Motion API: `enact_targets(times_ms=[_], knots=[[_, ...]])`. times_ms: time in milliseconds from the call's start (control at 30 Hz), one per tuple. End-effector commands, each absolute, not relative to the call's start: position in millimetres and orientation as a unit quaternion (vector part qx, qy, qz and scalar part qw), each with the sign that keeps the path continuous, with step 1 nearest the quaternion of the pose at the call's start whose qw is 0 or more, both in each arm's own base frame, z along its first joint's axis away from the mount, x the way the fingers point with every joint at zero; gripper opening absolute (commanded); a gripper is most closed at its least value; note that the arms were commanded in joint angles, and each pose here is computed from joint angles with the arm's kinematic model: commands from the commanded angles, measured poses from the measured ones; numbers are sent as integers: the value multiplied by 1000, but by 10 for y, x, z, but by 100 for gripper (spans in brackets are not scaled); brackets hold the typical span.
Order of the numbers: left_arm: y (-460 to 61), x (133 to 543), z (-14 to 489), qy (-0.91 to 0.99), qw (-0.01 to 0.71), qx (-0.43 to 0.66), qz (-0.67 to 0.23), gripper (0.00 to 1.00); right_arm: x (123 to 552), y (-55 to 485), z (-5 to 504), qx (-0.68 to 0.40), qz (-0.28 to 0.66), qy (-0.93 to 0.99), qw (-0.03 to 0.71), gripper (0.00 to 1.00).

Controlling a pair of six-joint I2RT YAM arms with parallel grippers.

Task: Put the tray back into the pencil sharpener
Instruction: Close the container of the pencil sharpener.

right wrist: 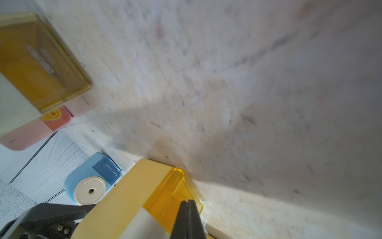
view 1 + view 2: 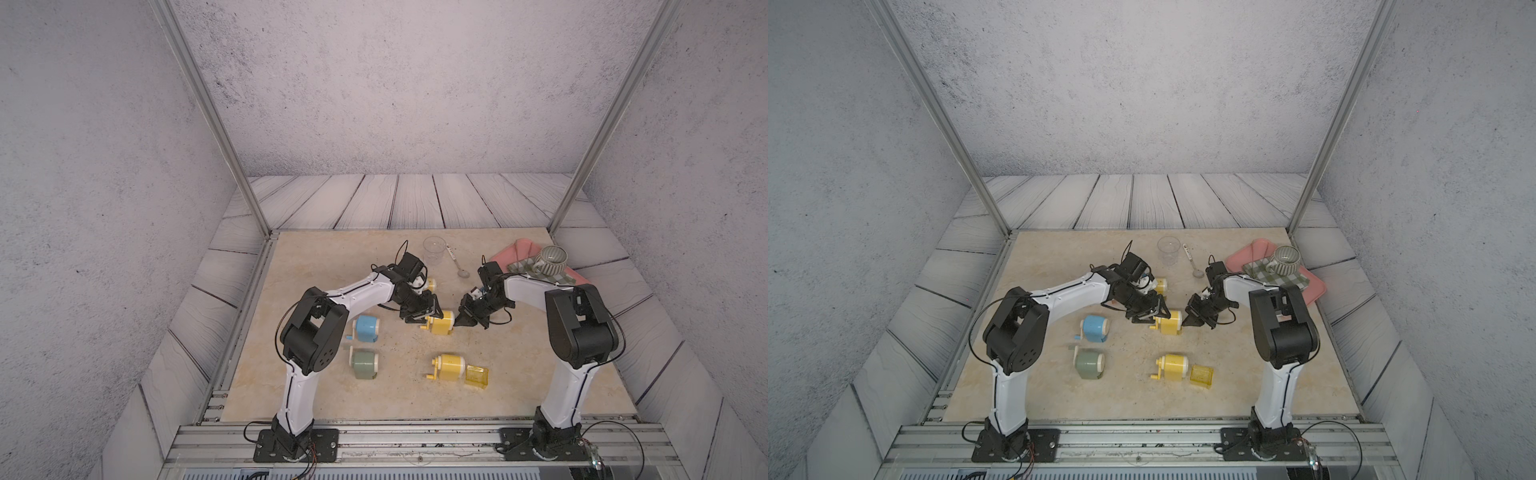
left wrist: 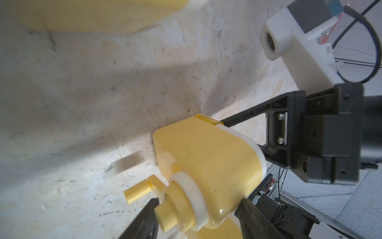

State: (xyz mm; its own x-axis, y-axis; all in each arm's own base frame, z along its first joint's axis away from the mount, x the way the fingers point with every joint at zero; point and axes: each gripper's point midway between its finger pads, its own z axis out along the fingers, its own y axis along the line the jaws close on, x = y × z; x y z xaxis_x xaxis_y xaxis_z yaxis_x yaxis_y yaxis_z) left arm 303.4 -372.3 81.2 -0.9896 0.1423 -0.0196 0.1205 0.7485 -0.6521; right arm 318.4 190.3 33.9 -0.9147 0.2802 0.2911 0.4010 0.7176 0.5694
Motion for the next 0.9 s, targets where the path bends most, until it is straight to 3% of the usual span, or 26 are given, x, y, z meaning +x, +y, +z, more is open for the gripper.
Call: enact_targets(times_ms=[0, 567, 867], knots=[[-3555, 2991, 519, -953, 40, -46, 298, 63, 3138, 2026, 327, -181, -351, -912, 111, 0], [-3572, 3011, 538, -952, 40, -46, 301, 62, 3165, 1981, 460, -175, -336, -921, 92, 0], [-3553, 3051, 634, -951, 29, -45, 306, 66, 3297, 1720, 920, -141, -257, -956, 29, 12]])
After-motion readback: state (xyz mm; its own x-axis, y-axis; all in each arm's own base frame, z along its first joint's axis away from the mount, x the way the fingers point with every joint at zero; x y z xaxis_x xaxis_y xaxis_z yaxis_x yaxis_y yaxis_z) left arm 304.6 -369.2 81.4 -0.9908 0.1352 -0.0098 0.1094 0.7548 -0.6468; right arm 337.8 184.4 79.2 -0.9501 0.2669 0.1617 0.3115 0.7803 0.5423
